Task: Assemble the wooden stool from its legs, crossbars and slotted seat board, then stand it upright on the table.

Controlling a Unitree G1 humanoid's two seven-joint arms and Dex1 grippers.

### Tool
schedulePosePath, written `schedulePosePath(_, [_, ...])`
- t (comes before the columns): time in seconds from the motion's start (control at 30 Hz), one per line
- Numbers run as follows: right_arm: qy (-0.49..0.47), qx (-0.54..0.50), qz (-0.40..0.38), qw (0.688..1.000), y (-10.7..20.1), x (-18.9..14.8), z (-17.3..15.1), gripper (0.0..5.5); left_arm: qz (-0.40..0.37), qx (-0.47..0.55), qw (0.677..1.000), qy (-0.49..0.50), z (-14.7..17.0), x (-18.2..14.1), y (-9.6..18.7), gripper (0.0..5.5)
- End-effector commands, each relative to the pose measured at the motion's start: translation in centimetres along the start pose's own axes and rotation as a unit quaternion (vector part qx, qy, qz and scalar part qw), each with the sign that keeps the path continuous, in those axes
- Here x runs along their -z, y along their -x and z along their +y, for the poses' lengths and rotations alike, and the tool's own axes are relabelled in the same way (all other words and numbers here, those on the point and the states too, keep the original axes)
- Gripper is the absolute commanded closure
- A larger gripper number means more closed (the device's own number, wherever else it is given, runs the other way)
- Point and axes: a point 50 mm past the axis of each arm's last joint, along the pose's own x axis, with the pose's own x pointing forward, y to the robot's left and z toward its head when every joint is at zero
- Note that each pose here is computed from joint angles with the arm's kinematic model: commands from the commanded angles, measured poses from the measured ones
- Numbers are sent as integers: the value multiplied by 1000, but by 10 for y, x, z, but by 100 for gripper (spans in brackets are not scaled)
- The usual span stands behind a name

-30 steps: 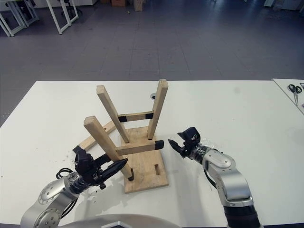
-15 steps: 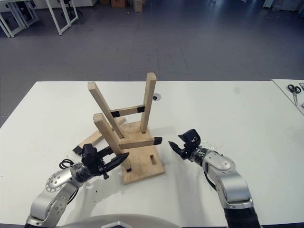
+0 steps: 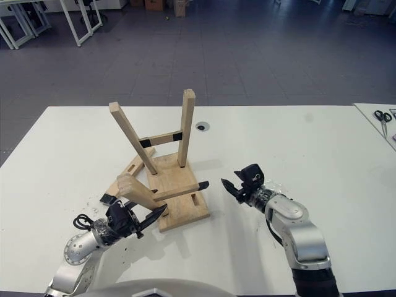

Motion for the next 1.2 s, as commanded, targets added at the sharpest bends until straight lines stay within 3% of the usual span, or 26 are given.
schedulePosePath(0.03, [5,43,-86,995,8,-58,-25,288,245,-3,969,29,-27,74,51,335])
schedulePosePath(0.23, [-2,35,-155,987,7,-101,-25,288,222,-21,975,28,-21,80,45,335])
schedulePosePath(0.5, [-23,36,-135,990,9,-90,-21,288,51,-8,999,-17,15,25,3,335])
schedulePosePath(0.73, [-35,41,-133,990,6,-86,-21,288,33,18,999,-21,36,24,-21,335])
schedulePosePath(0.83, [-40,39,-131,990,6,-83,-19,288,32,28,999,-21,40,27,-21,335])
schedulePosePath(1.03, [-46,40,-129,990,5,-80,-17,288,20,26,999,-23,40,21,-12,217])
schedulePosePath(1.1, [-51,45,-131,989,6,-78,-15,288,26,6,999,-28,41,14,1,176])
schedulePosePath(1.2, [-60,55,-136,987,8,-75,-12,288,53,-66,996,-35,40,0,31,176])
